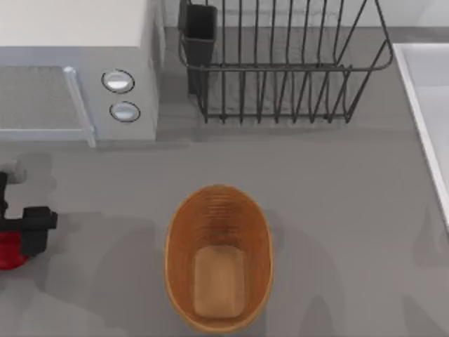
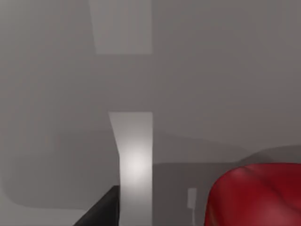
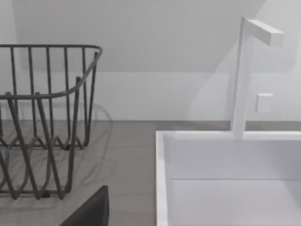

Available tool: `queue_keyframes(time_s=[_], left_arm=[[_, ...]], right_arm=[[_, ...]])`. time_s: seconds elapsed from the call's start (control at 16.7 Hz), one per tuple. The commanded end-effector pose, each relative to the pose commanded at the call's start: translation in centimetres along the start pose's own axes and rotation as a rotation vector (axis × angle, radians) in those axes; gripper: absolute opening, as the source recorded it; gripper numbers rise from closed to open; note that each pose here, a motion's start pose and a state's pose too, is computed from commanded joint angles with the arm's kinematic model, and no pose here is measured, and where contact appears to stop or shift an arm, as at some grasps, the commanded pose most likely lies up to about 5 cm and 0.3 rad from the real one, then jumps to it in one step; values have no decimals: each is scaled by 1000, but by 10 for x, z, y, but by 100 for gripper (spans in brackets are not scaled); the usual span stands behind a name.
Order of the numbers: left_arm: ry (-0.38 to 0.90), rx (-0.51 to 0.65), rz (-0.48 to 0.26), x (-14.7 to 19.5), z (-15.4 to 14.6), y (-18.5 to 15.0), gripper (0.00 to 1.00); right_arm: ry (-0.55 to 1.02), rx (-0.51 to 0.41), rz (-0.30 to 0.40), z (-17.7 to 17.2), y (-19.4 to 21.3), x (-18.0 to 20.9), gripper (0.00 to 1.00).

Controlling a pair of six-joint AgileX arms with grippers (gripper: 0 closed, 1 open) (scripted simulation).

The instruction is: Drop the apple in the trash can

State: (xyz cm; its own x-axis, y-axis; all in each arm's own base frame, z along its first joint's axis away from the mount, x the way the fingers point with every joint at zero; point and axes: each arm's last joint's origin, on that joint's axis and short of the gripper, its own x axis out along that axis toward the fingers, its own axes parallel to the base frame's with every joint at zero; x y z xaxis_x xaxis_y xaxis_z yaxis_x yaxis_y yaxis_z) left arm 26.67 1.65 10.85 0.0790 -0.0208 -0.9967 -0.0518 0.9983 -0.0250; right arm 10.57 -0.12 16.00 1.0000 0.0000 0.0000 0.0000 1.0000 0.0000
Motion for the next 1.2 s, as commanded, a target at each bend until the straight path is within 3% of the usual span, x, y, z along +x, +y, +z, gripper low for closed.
queue_keyframes(time_s=[0.48,1.2], left_arm=[[0,0,0,0,0,0,2],[-22,5,25,-14,7,2,0]], right_arm=[[0,0,0,0,0,0,100],[0,0,0,0,0,0,100]])
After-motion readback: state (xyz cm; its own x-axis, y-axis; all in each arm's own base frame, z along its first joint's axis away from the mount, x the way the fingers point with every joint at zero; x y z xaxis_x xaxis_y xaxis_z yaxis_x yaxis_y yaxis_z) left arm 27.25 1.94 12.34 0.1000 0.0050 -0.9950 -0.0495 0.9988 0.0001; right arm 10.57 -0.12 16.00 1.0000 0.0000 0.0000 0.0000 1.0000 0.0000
